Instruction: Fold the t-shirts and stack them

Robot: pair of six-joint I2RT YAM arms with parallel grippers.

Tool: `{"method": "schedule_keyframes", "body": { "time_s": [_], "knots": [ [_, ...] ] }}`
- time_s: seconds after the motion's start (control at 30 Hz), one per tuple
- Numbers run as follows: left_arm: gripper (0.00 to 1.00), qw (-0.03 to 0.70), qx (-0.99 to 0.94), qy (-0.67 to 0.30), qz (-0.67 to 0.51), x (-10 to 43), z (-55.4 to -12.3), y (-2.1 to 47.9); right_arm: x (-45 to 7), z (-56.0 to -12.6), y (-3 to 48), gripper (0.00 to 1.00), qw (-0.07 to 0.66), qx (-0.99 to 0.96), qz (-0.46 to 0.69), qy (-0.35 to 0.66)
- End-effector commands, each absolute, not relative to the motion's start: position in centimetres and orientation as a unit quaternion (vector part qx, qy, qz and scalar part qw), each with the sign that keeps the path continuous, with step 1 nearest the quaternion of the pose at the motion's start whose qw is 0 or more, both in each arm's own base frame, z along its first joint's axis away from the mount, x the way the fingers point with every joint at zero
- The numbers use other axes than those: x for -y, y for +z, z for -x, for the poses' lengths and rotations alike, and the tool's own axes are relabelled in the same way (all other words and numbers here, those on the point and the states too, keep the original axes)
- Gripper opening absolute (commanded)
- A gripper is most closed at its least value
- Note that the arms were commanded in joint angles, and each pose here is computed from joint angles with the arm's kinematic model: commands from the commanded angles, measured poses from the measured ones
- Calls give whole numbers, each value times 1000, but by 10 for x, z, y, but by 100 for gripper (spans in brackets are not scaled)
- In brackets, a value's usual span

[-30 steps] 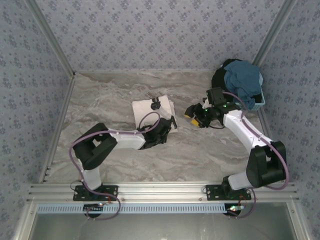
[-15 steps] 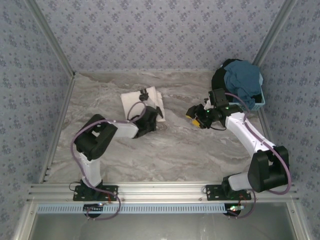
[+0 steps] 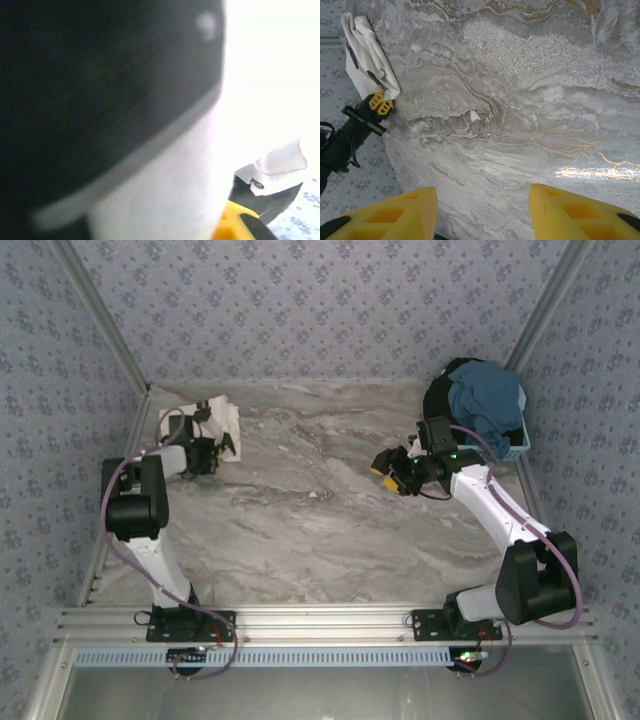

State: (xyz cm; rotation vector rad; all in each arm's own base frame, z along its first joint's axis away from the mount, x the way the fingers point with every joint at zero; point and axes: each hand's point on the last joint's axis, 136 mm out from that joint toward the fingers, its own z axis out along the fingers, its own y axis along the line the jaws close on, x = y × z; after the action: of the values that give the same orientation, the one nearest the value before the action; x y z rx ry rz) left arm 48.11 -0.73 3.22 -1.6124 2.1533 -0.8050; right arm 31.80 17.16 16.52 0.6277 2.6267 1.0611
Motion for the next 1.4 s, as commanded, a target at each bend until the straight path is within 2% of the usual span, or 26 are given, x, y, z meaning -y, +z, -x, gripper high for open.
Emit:
{"method": "schedule_keyframes", "body": {
  "time_s": [0.0, 0.17, 0.37, 0.53, 0.67, 0.7, 0.73, 0.77, 0.9, 0.93, 0.97, 1.17, 1.3, 1.37],
  "knots": [
    [18, 109, -842, -268, 456, 5, -476, 19, -177, -324, 166, 54, 120, -896, -218, 368],
    [24, 106, -856, -256, 437, -19, -492, 14, -184, -327, 165, 54, 118, -897, -215, 368],
    [31, 119, -856, -266, 427, -23, -516, 26, -192, -329, 165, 54, 116, -898, -207, 371],
    [58, 151, -859, -264, 411, -15, -509, 67, -204, -338, 190, 55, 162, -884, -174, 403],
    [68, 174, -860, -251, 408, -7, -485, 105, -207, -348, 225, 56, 237, -852, -151, 442],
    [78, 186, -862, -236, 409, -7, -475, 117, -206, -351, 236, 57, 262, -840, -149, 451],
    [93, 200, -862, -228, 405, -5, -468, 128, -204, -352, 244, 59, 283, -831, -148, 456],
    [98, 222, -863, -215, 400, -3, -459, 142, -200, -354, 256, 61, 309, -818, -147, 462],
    [98, 290, -857, -166, 392, 1, -429, 186, -191, -352, 276, 71, 349, -801, -152, 461],
    [98, 301, -855, -157, 392, 0, -423, 193, -189, -351, 277, 81, 350, -802, -155, 459],
    [98, 316, -851, -148, 393, -2, -417, 202, -186, -350, 278, 100, 352, -802, -159, 455],
    [98, 412, -849, -64, 324, -2, -390, 255, -139, -341, 258, 100, 345, -834, -228, 366],
    [98, 480, -839, -14, 255, -1, -359, 274, -94, -326, 252, 100, 364, -866, -236, 248],
    [98, 491, -836, 11, 245, -9, -338, 271, -72, -318, 247, 100, 366, -879, -239, 189]
  ]
}}
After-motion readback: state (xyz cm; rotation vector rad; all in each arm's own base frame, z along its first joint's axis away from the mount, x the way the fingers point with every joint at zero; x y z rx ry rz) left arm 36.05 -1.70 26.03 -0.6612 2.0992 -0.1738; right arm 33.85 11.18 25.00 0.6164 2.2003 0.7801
